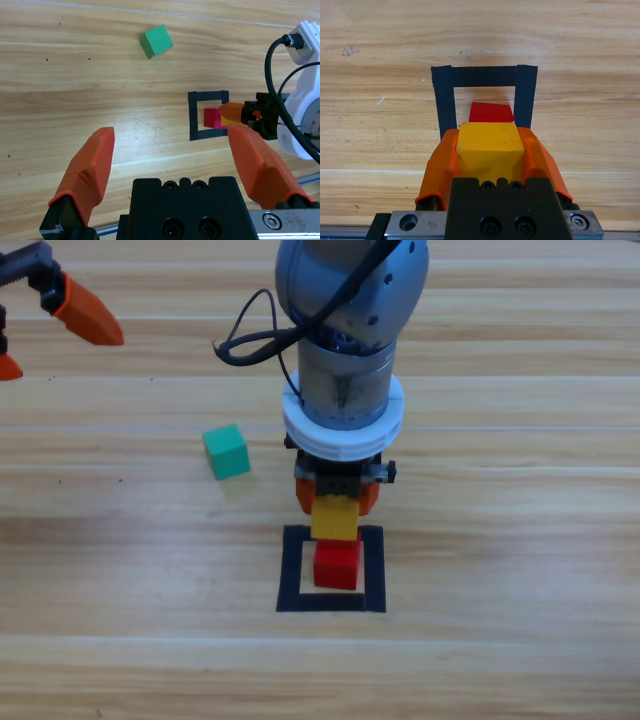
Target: Stack the blocks in the rectangular block: red at the bottom, yellow in the middle, green on top
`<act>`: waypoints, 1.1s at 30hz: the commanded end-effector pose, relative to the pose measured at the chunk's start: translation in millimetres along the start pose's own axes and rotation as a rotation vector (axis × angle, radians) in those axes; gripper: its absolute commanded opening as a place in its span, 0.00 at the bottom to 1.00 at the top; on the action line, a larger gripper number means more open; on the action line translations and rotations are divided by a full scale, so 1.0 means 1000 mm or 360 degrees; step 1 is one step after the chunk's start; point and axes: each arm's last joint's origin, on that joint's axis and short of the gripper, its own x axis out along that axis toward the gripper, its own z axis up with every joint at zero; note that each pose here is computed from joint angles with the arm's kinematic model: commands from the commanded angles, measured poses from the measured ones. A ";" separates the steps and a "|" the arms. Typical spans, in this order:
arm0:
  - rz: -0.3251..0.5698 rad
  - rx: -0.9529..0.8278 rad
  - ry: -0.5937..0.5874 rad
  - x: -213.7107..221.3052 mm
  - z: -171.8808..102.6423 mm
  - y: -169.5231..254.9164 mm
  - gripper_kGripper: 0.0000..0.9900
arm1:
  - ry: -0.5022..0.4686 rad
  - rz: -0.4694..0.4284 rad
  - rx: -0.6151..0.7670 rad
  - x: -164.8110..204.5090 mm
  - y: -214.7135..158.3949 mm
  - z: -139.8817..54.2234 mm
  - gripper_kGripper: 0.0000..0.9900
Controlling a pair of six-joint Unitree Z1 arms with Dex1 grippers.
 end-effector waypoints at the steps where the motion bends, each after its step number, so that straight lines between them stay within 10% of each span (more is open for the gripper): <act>1: 0.0050 -0.0019 0.0058 0.017 0.001 0.006 0.97 | 0.0090 -0.0170 -0.0061 0.044 0.010 -0.019 0.00; 28: 0.0053 -0.0016 0.0059 0.021 -0.001 0.008 0.97 | 0.0111 -0.0214 -0.0070 0.053 0.009 -0.021 0.02; 31: 0.0053 -0.0016 0.0059 0.021 -0.001 0.008 0.97 | 0.0109 -0.0215 -0.0082 0.054 0.009 -0.021 0.25; 33: 0.0054 -0.0016 0.0061 0.022 -0.001 0.008 0.97 | 0.0095 -0.0215 -0.0085 0.051 0.009 -0.020 0.81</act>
